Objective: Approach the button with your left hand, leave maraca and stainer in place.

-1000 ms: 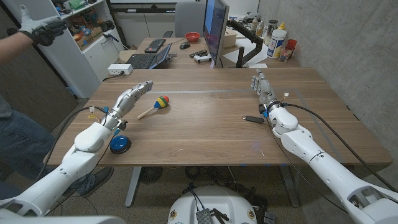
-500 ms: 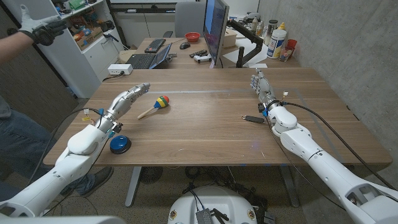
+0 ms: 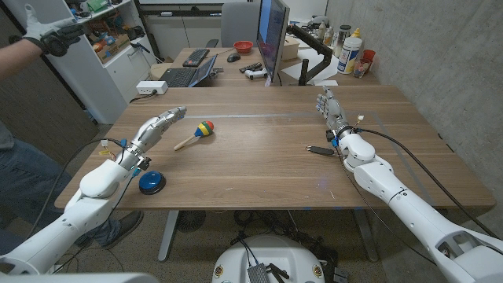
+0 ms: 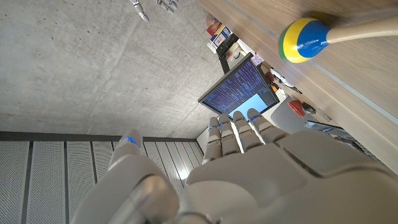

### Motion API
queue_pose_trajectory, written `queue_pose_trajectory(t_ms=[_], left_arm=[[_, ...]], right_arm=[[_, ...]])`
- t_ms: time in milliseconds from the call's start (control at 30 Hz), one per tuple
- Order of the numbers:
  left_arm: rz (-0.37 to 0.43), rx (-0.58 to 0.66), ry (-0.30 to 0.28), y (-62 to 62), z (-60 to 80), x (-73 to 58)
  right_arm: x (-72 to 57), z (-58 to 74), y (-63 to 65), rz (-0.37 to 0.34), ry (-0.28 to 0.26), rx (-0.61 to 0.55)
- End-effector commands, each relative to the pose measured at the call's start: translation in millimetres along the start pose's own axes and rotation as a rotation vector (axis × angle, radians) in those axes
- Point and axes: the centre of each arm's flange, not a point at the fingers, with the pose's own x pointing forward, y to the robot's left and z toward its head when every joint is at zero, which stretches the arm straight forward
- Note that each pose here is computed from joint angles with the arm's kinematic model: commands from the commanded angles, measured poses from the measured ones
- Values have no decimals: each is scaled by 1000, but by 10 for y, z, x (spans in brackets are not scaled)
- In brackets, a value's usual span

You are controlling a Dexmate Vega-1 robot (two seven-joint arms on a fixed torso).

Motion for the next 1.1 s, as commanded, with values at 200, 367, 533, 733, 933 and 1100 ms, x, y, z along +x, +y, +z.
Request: queue_pose_trajectory(t_ms=[200,367,533,733,933,1100], left_arm=[[-12,-1,1,83,38,-143],[-16,5,-5,103,51,-185],[-21,27,-18,123,70,-226],[-36,76,-36,138,78,-303],[-41,110,-50,170,92,-376],[-43,119,-54,210,116,-424]], right_arm=[[-12,30,-7,-2,-3,-3],[-1,27,1,0,-4,-4],[9,19,9,1,-6,-3],[14,10,21,2,-9,-1],[16,8,29,4,-12,-1],[26,-2,37,8,-11,1]])
